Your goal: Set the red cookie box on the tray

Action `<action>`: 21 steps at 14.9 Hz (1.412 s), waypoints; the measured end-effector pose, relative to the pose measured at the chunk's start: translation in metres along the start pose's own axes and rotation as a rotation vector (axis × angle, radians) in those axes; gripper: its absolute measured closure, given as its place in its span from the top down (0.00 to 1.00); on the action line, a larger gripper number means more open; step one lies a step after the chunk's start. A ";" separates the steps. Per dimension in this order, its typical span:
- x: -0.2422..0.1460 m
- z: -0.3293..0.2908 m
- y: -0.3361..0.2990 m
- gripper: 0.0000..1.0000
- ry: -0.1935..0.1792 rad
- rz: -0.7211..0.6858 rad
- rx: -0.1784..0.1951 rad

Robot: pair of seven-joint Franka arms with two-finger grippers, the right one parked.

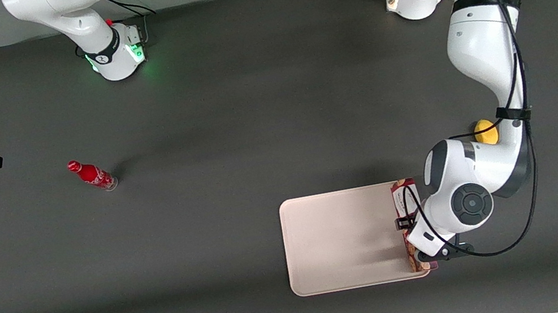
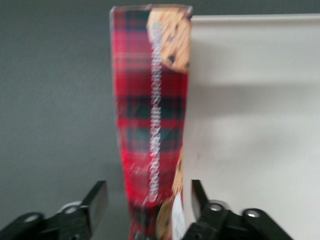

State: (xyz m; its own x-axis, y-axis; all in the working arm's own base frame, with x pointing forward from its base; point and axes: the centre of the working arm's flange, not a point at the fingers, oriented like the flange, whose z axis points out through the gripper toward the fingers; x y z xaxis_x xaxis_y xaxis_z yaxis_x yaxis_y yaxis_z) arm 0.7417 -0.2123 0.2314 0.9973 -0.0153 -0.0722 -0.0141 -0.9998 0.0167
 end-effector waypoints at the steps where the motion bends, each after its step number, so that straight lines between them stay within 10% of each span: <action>1: -0.003 -0.010 -0.002 0.88 -0.025 -0.002 0.005; 3: -0.009 -0.044 -0.012 1.00 -0.064 -0.016 0.008; 16: -0.153 -0.343 -0.162 1.00 -0.220 0.070 0.039; 21: -0.258 -0.350 -0.228 1.00 -0.141 0.061 -0.007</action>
State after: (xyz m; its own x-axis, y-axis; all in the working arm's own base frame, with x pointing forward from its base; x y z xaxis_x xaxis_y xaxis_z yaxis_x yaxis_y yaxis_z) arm 0.5130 0.0253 0.5951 0.9745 -0.0783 -0.2104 -0.0730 -0.9968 0.0326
